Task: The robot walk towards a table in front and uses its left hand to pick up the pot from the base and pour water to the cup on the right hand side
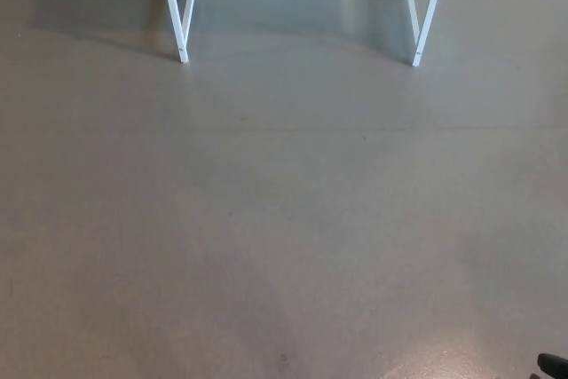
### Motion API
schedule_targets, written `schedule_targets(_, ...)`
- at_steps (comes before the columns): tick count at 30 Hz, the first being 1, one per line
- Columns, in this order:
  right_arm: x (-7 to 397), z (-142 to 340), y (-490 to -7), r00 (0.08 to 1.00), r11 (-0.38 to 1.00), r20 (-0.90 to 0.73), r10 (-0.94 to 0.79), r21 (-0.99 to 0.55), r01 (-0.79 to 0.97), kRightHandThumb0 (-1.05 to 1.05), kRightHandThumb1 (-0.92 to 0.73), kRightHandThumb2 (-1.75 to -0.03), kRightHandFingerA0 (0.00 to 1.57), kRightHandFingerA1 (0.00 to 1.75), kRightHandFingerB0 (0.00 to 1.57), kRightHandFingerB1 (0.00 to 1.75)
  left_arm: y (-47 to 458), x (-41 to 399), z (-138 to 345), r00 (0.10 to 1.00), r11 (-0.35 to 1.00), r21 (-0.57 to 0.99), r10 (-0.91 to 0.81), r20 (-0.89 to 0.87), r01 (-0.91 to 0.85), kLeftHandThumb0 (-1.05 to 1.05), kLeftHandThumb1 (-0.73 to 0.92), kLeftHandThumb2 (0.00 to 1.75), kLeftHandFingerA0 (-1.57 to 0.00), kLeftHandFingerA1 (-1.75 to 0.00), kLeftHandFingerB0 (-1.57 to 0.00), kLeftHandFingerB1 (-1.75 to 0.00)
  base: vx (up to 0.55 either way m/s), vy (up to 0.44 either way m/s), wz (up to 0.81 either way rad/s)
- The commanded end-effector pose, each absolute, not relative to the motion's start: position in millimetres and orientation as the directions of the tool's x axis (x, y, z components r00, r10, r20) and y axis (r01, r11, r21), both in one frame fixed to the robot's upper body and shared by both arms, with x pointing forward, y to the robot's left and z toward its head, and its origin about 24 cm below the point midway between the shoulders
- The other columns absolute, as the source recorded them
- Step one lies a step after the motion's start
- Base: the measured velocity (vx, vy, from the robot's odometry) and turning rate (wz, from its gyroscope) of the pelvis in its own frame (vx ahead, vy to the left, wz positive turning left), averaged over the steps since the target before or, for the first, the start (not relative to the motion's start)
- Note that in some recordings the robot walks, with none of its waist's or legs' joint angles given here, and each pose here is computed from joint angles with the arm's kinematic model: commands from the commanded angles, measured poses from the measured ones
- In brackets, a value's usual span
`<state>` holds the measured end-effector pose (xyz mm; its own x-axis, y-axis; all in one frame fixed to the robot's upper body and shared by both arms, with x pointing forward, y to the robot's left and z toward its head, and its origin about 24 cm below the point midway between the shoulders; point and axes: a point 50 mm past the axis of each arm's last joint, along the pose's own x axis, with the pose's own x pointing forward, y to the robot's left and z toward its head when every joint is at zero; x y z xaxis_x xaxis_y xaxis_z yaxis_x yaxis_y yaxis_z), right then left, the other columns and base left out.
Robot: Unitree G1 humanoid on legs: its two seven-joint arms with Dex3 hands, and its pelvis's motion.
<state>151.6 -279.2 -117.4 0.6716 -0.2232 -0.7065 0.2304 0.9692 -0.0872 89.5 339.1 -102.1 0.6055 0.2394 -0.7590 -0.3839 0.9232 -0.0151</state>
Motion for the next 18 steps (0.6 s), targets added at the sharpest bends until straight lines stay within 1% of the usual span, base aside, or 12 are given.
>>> schedule_targets(1, 140, -119, -286, 0.659, 0.965, -0.71, -0.248, -0.123, 0.231, -0.42, -0.57, -0.68, 0.54, 0.8, 0.34, 0.57, 343, 76, -101, 0.612, 0.928, -0.006, 0.241, -0.753, -0.373, -0.12, 0.71, 0.6, -0.45, -0.45, -0.34, -0.37, 0.16, 0.009, 0.52)
schedule_targets(5, 126, -124, -287, 0.634, 0.965, -0.731, -0.253, -0.149, 0.215, -0.42, -0.58, -0.71, 0.58, 0.81, 0.34, 0.57, 342, 59, -105, 0.581, 0.921, 0.003, 0.248, -0.776, -0.389, -0.15, 0.67, 0.62, -0.43, -0.45, -0.34, -0.39, 0.02, 0.002, 0.11)
schedule_targets(7, 124, -124, -287, 0.633, 0.966, -0.734, -0.247, -0.133, 0.223, -0.41, -0.56, -0.72, 0.56, 0.81, 0.34, 0.57, 341, 57, -106, 0.58, 0.915, -0.015, 0.243, -0.778, -0.404, -0.08, 0.5, 0.94, -0.33, -0.59, -0.2, -0.51, -0.14, 0.091, 0.14)
schedule_targets(9, 125, -125, -287, 0.629, 0.966, -0.738, -0.244, -0.126, 0.227, -0.41, -0.54, -0.71, 0.56, 0.85, 0.32, 0.57, 341, 56, -106, 0.581, 0.913, -0.021, 0.241, -0.777, -0.407, -0.07, 0.49, 0.94, -0.29, -0.57, -0.2, -0.51, 0.02, 0.025, -0.05)
schedule_targets(10, 124, -125, -287, 0.63, 0.965, -0.737, -0.245, -0.126, 0.228, -0.42, -0.54, -0.7, 0.57, 0.87, 0.33, 0.57, 341, 55, -106, 0.585, 0.917, -0.025, 0.234, -0.776, -0.399, -0.08, 0.7, 0.6, -0.38, -0.43, -0.29, -0.36, 0.03, 0.088, -0.05)
schedule_targets(11, 124, -125, -287, 0.63, 0.965, -0.737, -0.245, -0.126, 0.228, -0.42, -0.54, -0.7, 0.57, 0.87, 0.33, 0.57, 341, 55, -106, 0.586, 0.918, -0.026, 0.232, -0.776, -0.397, -0.08, 0.7, 0.6, -0.38, -0.43, -0.29, -0.36, 0.06, 0.143, -0.02)
schedule_targets(12, 124, -125, -287, 0.629, 0.966, -0.738, -0.245, -0.13, 0.224, -0.43, -0.54, -0.7, 0.58, 0.87, 0.33, 0.58, 341, 55, -106, 0.589, 0.915, -0.033, 0.231, -0.774, -0.402, -0.06, 0.5, 0.94, -0.27, -0.57, -0.19, -0.51, 0.06, 0.185, -0.1)
schedule_targets(14, 124, -125, -287, 0.635, 0.968, -0.735, -0.239, -0.125, 0.22, -0.44, -0.55, -0.7, 0.56, 0.85, 0.32, 0.56, 342, 55, -106, 0.588, 0.92, -0.022, 0.231, -0.775, -0.391, -0.07, 0.5, 0.94, -0.3, -0.58, -0.19, -0.51, 0.08, 0.265, -0.18)
schedule_targets(15, 124, -125, -287, 0.635, 0.968, -0.735, -0.239, -0.129, 0.215, -0.45, -0.56, -0.7, 0.58, 0.85, 0.33, 0.57, 342, 55, -106, 0.588, 0.921, -0.018, 0.232, -0.775, -0.388, -0.11, 0.72, 0.62, -0.41, -0.44, -0.29, -0.37, 0.18, 0.38, 0.21)
schedule_targets(16, 125, -125, -286, 0.635, 0.968, -0.734, -0.24, -0.135, 0.21, -0.45, -0.56, -0.7, 0.58, 0.85, 0.33, 0.57, 342, 55, -106, 0.587, 0.923, -0.014, 0.234, -0.775, -0.386, -0.11, 0.72, 0.62, -0.41, -0.44, -0.29, -0.37, 0.16, 0.562, -0.38)
schedule_targets(17, 125, -125, -286, 0.634, 0.968, -0.734, -0.243, -0.141, 0.208, -0.46, -0.56, -0.69, 0.59, 0.83, 0.36, 0.56, 342, 55, -106, 0.588, 0.923, -0.012, 0.235, -0.774, -0.385, -0.07, 0.52, 0.95, -0.31, -0.58, -0.19, -0.51, 0.15, 0.548, -0.21)
schedule_targets(18, 125, -125, -286, 0.634, 0.967, -0.733, -0.247, -0.147, 0.206, -0.46, -0.56, -0.69, 0.59, 0.83, 0.36, 0.56, 341, 55, -105, 0.59, 0.923, -0.011, 0.236, -0.772, -0.385, -0.07, 0.52, 0.95, -0.31, -0.58, -0.19, -0.51, 0.15, 0.545, 0.09)
